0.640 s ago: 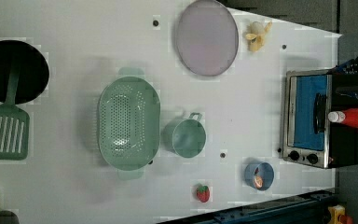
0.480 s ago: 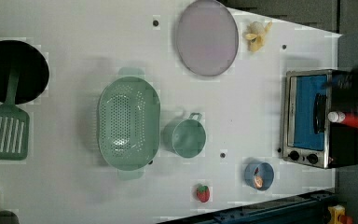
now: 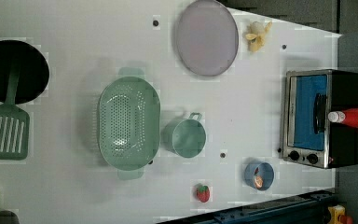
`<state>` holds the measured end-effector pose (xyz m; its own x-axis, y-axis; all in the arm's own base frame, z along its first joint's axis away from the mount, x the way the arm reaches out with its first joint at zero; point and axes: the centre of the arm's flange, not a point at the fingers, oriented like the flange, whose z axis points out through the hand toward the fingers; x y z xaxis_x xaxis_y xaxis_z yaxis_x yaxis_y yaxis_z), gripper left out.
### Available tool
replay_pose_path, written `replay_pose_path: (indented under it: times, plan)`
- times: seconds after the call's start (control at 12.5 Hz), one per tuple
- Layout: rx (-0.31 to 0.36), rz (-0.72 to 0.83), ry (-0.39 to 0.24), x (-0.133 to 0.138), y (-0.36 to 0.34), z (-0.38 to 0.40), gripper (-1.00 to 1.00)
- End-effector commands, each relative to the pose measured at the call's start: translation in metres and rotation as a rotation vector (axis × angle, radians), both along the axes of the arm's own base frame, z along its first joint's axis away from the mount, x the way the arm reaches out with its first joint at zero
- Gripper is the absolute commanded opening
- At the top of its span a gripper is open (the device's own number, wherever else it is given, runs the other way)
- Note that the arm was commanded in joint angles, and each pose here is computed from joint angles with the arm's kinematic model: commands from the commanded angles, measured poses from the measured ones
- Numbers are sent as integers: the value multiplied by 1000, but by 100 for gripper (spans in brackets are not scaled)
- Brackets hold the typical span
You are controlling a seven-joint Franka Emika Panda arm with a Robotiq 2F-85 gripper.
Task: Pick Ketchup from oven and place it on table.
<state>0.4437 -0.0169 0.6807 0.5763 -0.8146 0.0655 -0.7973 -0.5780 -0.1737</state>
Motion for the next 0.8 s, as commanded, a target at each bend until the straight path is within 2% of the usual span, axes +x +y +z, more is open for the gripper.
replay_pose_path:
  times: [0.08,0.32,0.56,0.64,0.8]
  plan:
    - [36,-155,187,26,-67,-83,100]
    - [70,-319,199,28,-154,-115,100]
    - [74,-474,194,24,-233,-152,100]
    - [67,-517,181,22,-255,-162,100]
    - [14,-617,103,23,-308,-186,100]
